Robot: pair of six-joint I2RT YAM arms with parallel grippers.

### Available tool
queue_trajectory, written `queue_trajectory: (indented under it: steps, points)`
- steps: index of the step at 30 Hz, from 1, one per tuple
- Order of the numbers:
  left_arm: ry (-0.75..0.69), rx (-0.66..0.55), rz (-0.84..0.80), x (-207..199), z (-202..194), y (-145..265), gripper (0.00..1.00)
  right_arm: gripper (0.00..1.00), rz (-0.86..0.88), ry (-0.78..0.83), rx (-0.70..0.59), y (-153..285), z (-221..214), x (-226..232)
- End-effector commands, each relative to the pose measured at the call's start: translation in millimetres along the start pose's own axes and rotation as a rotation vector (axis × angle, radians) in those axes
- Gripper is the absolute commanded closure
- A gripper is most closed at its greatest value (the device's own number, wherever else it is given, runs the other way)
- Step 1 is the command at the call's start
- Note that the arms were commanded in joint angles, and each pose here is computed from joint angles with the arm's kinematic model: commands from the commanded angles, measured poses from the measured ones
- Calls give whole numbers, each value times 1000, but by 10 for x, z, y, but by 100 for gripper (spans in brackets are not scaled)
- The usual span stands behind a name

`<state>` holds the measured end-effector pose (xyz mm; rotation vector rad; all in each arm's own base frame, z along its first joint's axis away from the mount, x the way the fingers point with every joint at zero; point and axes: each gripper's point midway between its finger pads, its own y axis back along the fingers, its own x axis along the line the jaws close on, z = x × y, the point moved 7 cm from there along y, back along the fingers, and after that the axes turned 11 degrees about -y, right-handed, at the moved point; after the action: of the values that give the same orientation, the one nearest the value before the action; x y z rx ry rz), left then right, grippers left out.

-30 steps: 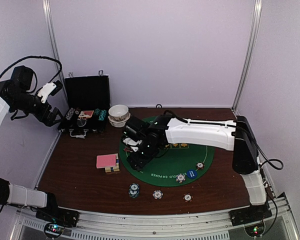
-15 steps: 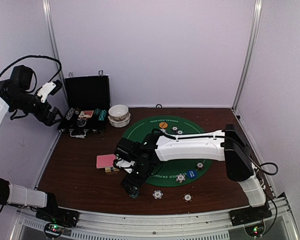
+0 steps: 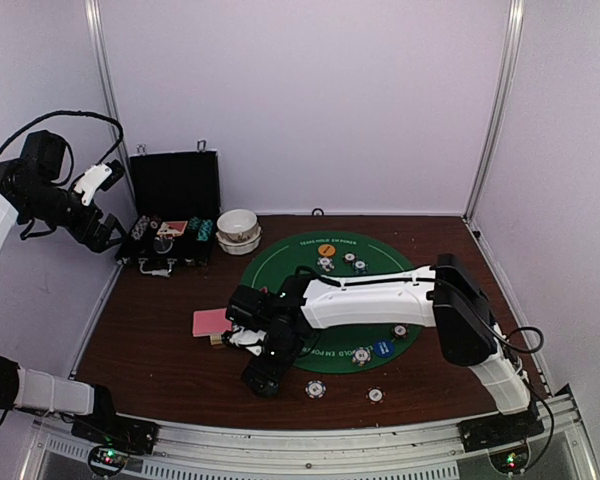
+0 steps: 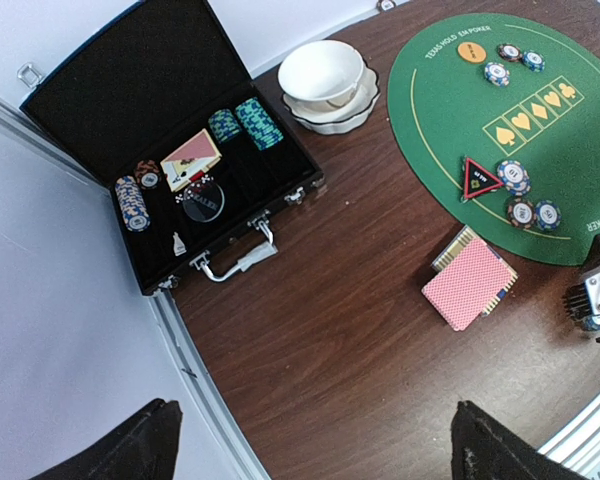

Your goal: Distribute texas hold em gaming equipment

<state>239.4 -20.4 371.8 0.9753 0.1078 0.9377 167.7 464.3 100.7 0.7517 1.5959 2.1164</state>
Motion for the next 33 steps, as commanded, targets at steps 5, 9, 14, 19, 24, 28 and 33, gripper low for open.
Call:
queue_trajectory:
  steps: [5,9,14,19,24,28,33]
  points:
    - [-18,-30,31,27,43,107,2,9,-7,35,19,-65,-23,66]
    - [-19,-31,32,27,44,111,3,13,-34,50,14,-59,-35,92]
    - [-20,-29,35,26,40,116,2,21,-70,63,12,-53,-57,92]
    - [-20,-30,33,19,35,115,2,28,-73,60,4,-37,-63,117]
    - [-21,-31,34,21,38,117,2,38,-72,52,-15,-5,-35,119]
    - [-20,-30,36,19,34,120,2,49,-74,53,-31,31,-13,130]
    - [-22,-28,35,13,27,119,3,55,-79,51,-37,51,-6,125]
